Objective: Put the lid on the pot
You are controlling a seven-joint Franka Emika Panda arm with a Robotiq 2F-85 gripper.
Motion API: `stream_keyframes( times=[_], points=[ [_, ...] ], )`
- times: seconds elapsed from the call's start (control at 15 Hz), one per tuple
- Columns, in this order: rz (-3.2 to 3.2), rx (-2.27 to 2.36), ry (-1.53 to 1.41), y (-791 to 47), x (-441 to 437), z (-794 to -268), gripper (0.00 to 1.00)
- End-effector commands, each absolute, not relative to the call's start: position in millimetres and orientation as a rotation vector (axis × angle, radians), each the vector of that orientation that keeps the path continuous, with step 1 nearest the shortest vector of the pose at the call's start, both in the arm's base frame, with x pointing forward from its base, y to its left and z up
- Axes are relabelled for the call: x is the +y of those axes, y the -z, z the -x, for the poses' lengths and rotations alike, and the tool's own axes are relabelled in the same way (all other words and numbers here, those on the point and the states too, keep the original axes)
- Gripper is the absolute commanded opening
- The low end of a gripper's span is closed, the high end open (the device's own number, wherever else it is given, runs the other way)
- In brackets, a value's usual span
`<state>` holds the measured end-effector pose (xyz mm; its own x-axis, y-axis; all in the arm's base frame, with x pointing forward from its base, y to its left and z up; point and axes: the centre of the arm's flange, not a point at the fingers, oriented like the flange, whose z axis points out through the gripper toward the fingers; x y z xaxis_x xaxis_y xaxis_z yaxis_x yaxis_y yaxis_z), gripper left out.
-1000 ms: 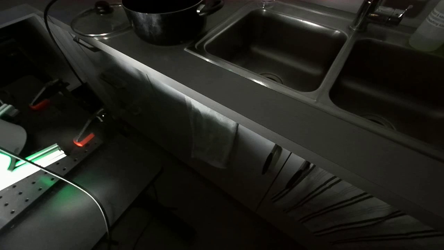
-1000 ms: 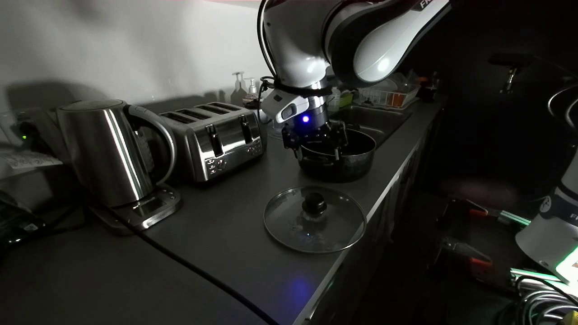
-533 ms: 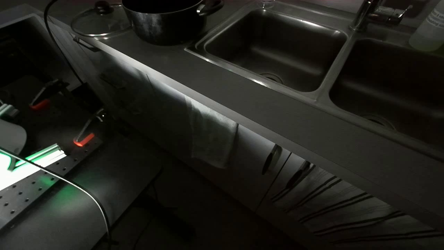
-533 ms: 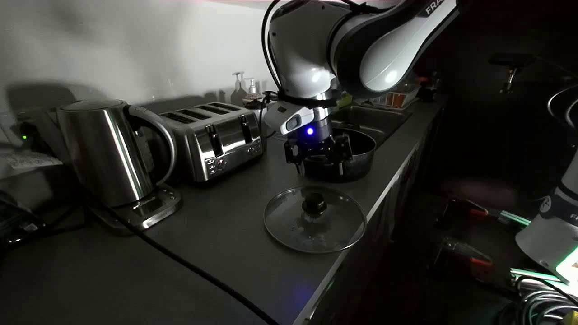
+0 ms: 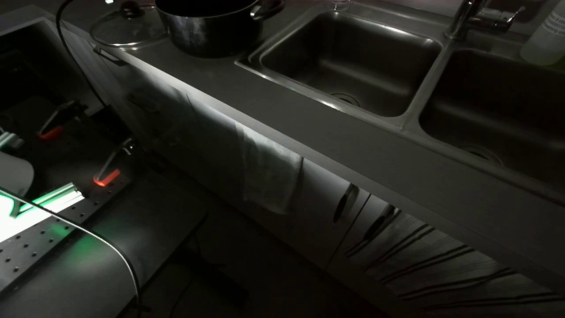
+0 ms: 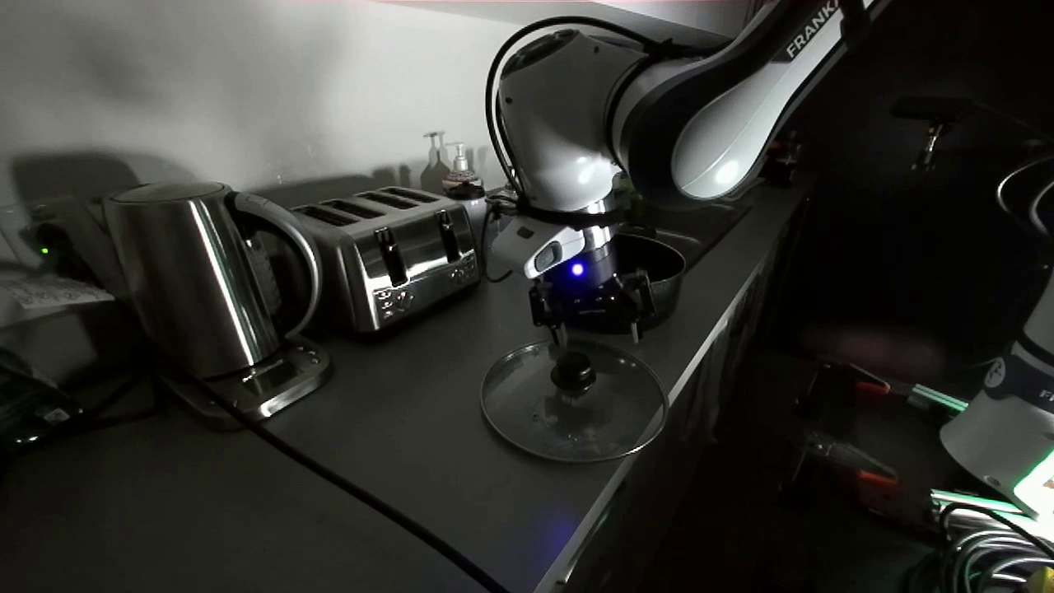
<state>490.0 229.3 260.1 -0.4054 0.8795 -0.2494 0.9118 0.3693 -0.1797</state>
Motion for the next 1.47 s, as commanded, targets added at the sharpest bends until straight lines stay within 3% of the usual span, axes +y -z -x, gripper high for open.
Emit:
stream_keyframes(
  times=[0.0, 1.4],
  points=[
    [-1.627, 2.543, 0.432, -253, 228, -485, 1.00],
    [-1.598, 2.551, 0.348, -230, 236, -491, 1.00]
  ],
)
